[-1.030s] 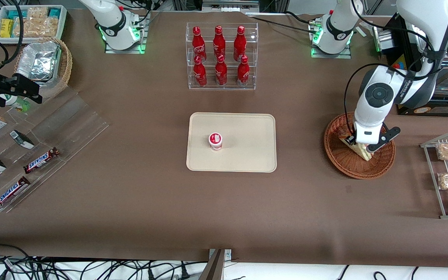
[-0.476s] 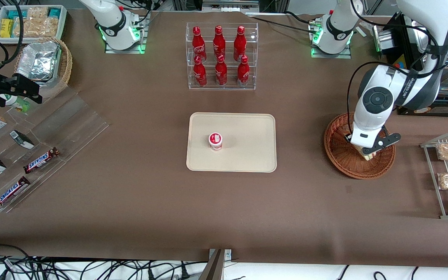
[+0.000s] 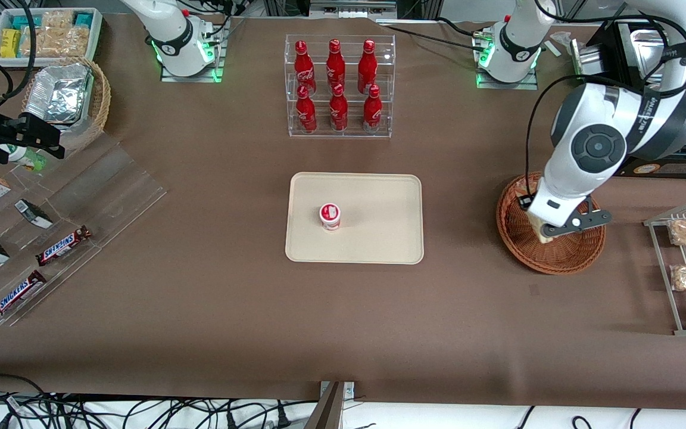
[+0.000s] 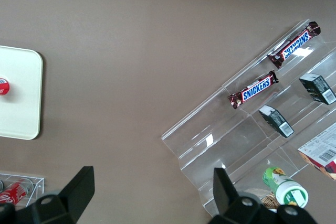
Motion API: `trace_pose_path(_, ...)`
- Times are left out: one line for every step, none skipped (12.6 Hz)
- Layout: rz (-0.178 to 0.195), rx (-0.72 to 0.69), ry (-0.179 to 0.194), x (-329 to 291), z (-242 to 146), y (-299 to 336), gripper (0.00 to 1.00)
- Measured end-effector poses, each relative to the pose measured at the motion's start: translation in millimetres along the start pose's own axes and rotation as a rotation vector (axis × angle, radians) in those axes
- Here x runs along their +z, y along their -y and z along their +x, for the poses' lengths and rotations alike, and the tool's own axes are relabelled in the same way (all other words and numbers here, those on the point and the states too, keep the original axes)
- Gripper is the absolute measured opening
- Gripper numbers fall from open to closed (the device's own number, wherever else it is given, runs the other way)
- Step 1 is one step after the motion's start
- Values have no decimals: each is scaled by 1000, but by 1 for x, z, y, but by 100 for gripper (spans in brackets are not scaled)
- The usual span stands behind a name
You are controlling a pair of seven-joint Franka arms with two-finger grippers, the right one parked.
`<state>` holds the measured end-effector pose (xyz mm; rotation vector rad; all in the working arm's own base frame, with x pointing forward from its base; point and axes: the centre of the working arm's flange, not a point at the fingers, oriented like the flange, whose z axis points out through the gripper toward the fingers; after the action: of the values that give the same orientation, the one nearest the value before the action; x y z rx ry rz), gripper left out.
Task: Place sandwich from basket to tray
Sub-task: 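Carry the sandwich with the left gripper over the cream tray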
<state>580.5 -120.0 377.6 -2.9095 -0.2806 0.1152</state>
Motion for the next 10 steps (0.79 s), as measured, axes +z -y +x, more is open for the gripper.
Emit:
trace_pose_path(-26, 33, -1, -11, -8, -20, 41)
trace_pose_path(-52, 64, 2, -23, -19, -42, 43)
trace_pose_path(-79, 92, 9, -34, -30, -62, 43)
trace_pose_path(-108, 109, 14, -44, -40, -79, 43)
trace_pose_path(-131, 118, 17, -52, -50, -95, 43)
trace_pose_path(-144, 127, 17, -58, -60, -110, 42)
trace_pose_path(-150, 138, 16, -61, -70, -126, 42)
trace_pose_path(-158, 150, 14, -64, -79, -144, 42)
trace_pose_path(-170, 157, 10, -63, -86, -162, 42)
trace_pose_path(-190, 158, 2, -59, -92, -178, 42)
